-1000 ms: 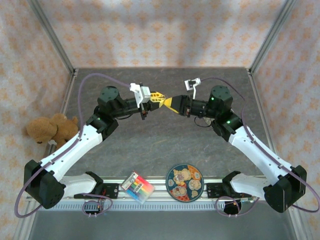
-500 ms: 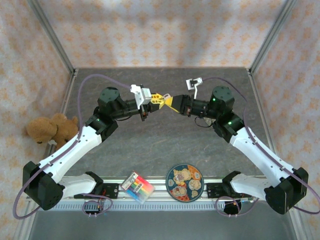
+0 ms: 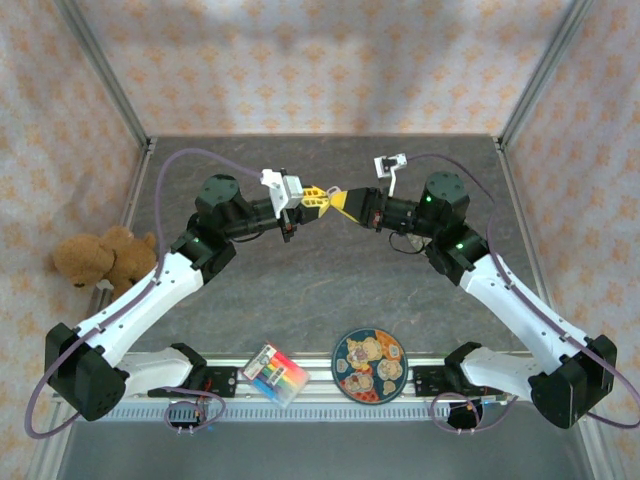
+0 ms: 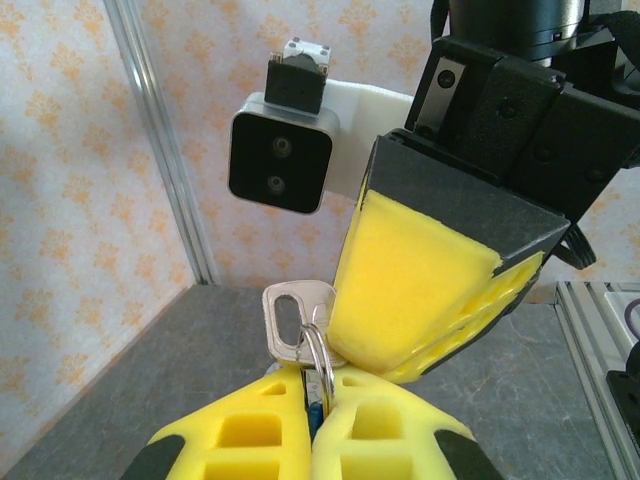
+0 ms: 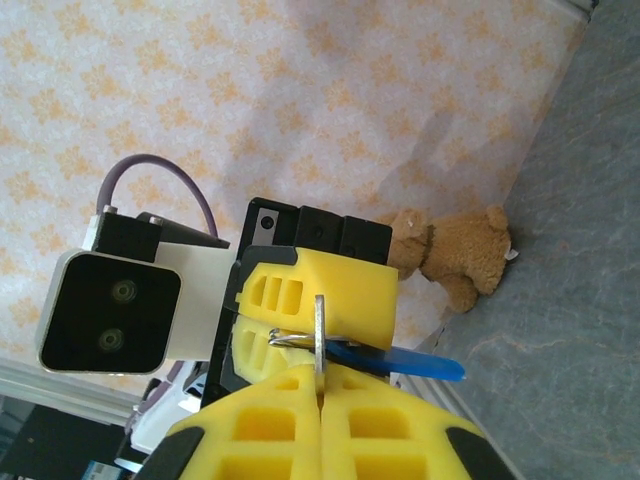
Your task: Remove the keys from the keyring
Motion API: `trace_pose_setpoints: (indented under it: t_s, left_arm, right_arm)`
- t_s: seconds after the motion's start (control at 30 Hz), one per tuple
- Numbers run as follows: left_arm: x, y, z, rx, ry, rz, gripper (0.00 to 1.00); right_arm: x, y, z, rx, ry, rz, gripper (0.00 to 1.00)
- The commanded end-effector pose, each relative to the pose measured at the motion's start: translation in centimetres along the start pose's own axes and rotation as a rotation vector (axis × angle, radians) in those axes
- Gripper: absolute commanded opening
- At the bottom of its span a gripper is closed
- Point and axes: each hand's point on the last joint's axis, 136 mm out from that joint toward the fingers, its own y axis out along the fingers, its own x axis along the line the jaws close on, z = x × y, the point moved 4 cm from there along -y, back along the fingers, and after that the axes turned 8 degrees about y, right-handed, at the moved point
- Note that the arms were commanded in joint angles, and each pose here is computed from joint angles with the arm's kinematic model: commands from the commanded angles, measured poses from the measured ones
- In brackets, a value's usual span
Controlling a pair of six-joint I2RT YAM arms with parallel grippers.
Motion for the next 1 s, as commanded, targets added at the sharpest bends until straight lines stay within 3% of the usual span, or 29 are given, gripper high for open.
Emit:
trace_pose_setpoints:
  t_s: [0.0,0.1,0.33,0.67,0.97]
  left_arm:
    - [-0.9,-0.5,-1.8,-0.046,0.054,0.025,0.00]
    - [-1.1,-0.7,-1.9,-0.048,0.049,0.027,0.00]
    - [-2.1,-1.2,-2.5,-0.080,0.026,0.068,0.00]
    - [-3.0,-1.7,-4.4,-0.169,-0.013,0.110,0.00]
    - [-3.7,-2.1,-5.5,-0.213,-0.039,0.135,0.00]
  right_arm:
    - [2.2,-0.6,-0.8,-0.055,-0.090,-0.028,0.00]
    - [2.2,-1.4,-0.5,-0.077,-0.174,0.007,0.00]
    - [1.8,-4.5,0.7,-0.127,-0.569,0.192,0.00]
    - [3.0,-5.9,4.7,-0.119,-0.911,0.161,0.00]
    - [2.8,-5.4,7.1,-0.031,-1.030,0.151,0.00]
